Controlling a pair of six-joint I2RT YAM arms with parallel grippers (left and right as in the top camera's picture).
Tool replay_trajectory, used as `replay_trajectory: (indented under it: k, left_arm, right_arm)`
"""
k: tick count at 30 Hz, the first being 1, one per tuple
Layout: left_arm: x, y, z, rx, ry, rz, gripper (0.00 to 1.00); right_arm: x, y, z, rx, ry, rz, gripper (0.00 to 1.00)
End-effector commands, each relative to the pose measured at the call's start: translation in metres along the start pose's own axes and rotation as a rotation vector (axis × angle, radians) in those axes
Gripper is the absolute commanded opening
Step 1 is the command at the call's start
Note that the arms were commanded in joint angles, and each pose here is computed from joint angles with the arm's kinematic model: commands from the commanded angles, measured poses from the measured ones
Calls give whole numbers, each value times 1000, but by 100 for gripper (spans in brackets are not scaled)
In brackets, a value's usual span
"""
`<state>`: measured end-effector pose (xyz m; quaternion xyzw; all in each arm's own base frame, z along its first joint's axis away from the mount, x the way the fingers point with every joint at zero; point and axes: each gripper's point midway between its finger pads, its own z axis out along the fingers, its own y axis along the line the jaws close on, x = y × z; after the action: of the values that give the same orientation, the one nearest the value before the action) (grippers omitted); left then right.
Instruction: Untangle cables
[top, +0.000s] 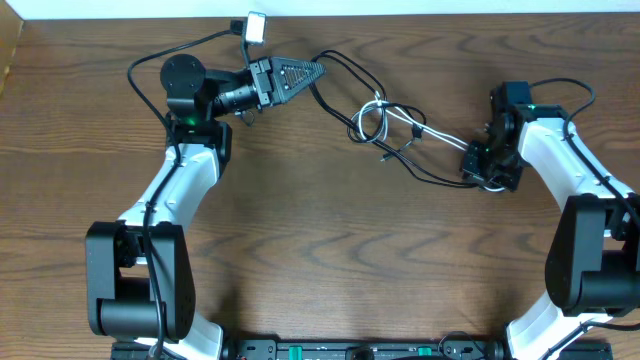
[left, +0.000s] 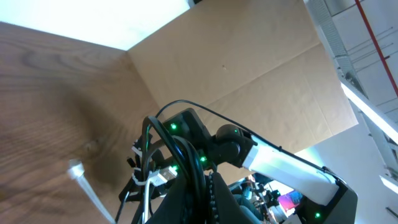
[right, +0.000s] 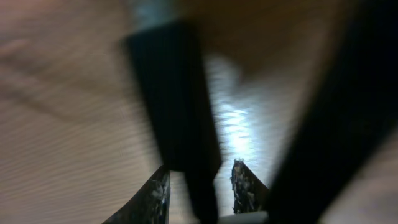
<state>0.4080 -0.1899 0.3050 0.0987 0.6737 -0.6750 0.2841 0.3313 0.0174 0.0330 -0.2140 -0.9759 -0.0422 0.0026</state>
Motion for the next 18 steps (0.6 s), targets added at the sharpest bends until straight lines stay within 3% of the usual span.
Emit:
replay_trajectory:
  k: [1,4,6,8,12,18]
  left_arm:
    - [-15,-14,-3,2,-45,75,8]
    - [-15,-14,-3,1,-45,79,7]
    - [-15,-10,-3,-8,-44,72,7]
    - [-9,-3,0,-25,-29,32,7]
    - [14,14,16,-60,39,-39,7]
    - [41,24,43,-98,91,-77,7]
  right_arm:
    - [-8,-45,1,166,-23,89,30]
    - [-11,-49,-7,113,7,114,30]
    - [-10,-19,-15,-70,46,-39,31]
    - [-3,18,-31,-272,59,-219,39]
    - [4,55,-66,-430,22,-383,71]
    - [-7,73,-110,-460,-95,-417,80]
